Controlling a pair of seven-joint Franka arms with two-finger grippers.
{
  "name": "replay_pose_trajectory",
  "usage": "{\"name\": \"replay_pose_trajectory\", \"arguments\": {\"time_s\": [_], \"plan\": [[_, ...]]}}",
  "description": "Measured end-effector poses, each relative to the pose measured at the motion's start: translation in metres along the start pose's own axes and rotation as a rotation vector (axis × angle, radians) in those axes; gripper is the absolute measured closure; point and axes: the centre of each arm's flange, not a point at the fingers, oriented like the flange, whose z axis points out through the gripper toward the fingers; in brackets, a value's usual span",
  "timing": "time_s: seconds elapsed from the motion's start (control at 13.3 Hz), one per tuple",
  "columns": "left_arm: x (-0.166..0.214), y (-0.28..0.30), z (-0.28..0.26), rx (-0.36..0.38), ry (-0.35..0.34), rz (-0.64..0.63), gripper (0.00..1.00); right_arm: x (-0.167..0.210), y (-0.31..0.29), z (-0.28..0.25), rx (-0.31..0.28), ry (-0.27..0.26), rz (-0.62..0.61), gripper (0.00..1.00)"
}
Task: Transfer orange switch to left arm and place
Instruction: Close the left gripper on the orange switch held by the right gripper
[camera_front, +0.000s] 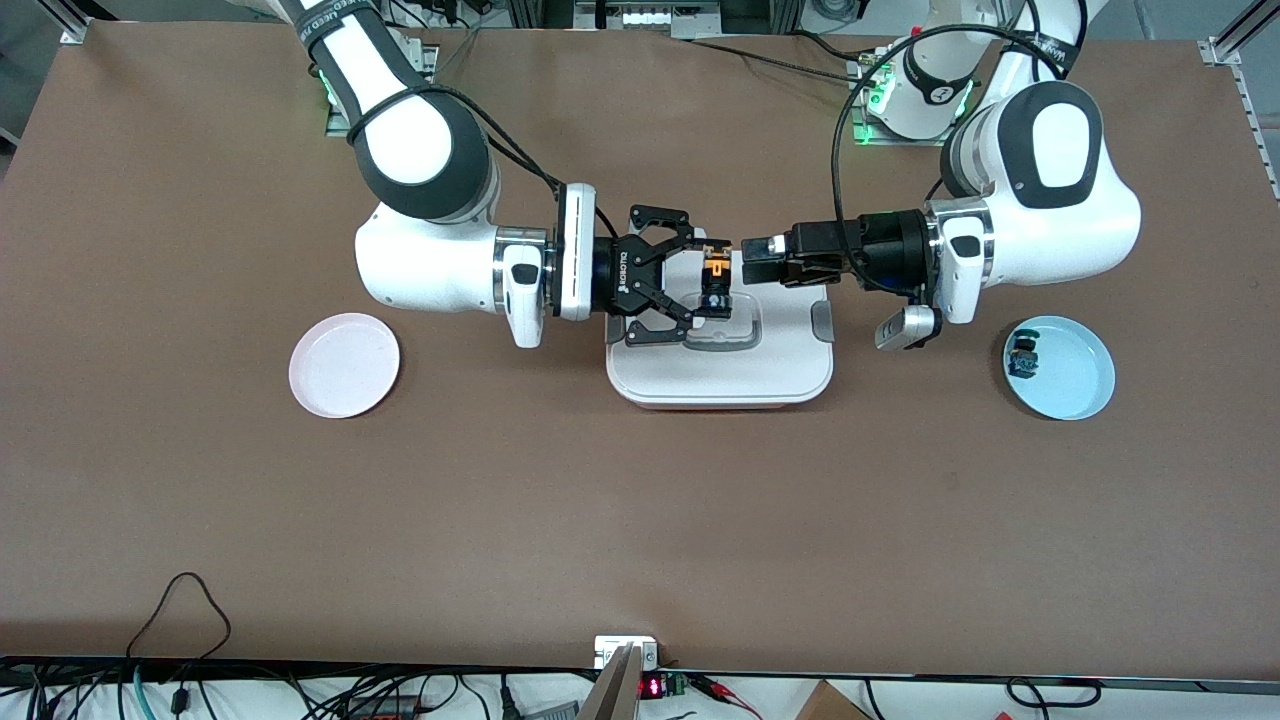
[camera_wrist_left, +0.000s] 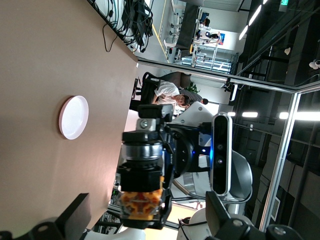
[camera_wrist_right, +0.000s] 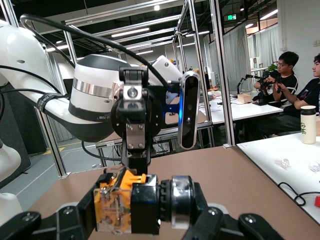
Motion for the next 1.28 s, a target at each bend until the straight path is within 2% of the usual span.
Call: {"name": "replay_pose_trajectory", "arguments": {"time_s": [0.38, 0.6, 0.75, 1.05, 1.13, 1.28], "plan": [[-0.008, -0.006, 0.017, -0.015, -0.027, -0.009, 0.00, 0.000, 0.000, 0.000, 0.000, 0.000, -0.001, 0.28], [-0.009, -0.009, 0.022, -0.015, -0.035, -0.015, 0.04, 0.001, 0.000, 0.000, 0.000, 0.001, -0.002, 0.28], [-0.008, -0.011, 0.023, -0.020, -0.035, -0.021, 0.20, 0.001, 0.000, 0.000, -0.001, 0.001, -0.003, 0.28], [-0.007, -0.013, 0.027, -0.045, -0.033, -0.032, 0.29, 0.001, 0.001, -0.001, -0.002, 0.001, -0.003, 0.28], [-0.007, -0.013, 0.027, -0.046, -0.033, -0.028, 0.36, 0.001, 0.001, -0.001, -0.003, 0.000, -0.003, 0.28], [-0.007, -0.012, 0.027, -0.046, -0.033, -0.021, 0.40, 0.001, 0.002, -0.002, -0.005, -0.001, -0.004, 0.28]]}}
